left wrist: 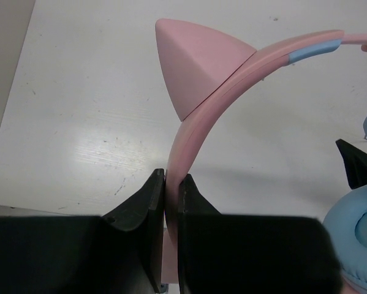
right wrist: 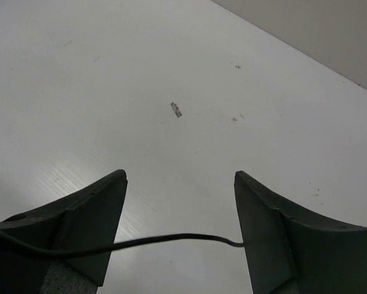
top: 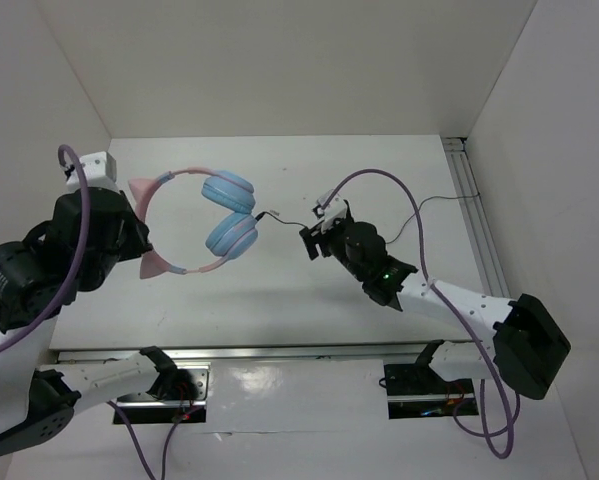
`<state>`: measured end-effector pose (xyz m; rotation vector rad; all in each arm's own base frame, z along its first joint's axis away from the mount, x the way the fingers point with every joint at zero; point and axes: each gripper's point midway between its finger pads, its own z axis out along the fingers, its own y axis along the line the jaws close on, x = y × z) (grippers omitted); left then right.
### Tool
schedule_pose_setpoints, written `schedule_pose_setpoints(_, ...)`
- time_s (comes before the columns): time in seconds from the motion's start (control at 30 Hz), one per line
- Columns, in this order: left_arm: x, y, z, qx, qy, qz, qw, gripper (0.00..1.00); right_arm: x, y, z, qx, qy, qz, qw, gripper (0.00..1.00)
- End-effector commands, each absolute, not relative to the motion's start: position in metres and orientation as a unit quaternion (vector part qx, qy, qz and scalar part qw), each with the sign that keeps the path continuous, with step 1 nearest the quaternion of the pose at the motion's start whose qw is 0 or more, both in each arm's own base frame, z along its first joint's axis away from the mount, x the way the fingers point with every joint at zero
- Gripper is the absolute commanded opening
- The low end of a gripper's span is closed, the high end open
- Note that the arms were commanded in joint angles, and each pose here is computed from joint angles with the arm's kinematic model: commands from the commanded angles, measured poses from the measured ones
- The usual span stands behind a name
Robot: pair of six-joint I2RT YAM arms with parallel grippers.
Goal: Wrap the headphones
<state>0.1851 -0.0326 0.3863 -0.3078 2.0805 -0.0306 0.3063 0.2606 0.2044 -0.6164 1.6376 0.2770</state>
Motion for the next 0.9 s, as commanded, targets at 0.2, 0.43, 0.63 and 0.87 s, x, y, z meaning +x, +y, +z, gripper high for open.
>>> schedule_pose_setpoints(0.2, 0.181, -0.035, 0.419, -0.136, 0.830, -0.068, 0.536, 0.00, 0.331, 0.281, 0.228, -0.265, 0.676, 0.234, 0.647, 0.35)
schedule_pose_setpoints(0.43, 0.190, -0.015, 0.405, -0.156, 0.827, 0.006, 0.540, 0.00, 0.310, 0.260, 0.221, -0.240, 0.683, 0.241, 0.646, 0.00)
schedule_pose_setpoints(0.63, 0.214, -0.029, 0.368, -0.101, 0.841, 0.049, 0.530, 0.00, 0.286, 0.222, 0.242, -0.167, 0.689, 0.202, 0.675, 0.00)
schedule_pose_setpoints(0.87, 0.240, -0.131, 0.286, 0.121, 0.895, 0.032, 0.427, 0.00, 0.252, 0.232, 0.280, -0.199, 0.684, 0.194, 0.675, 0.00)
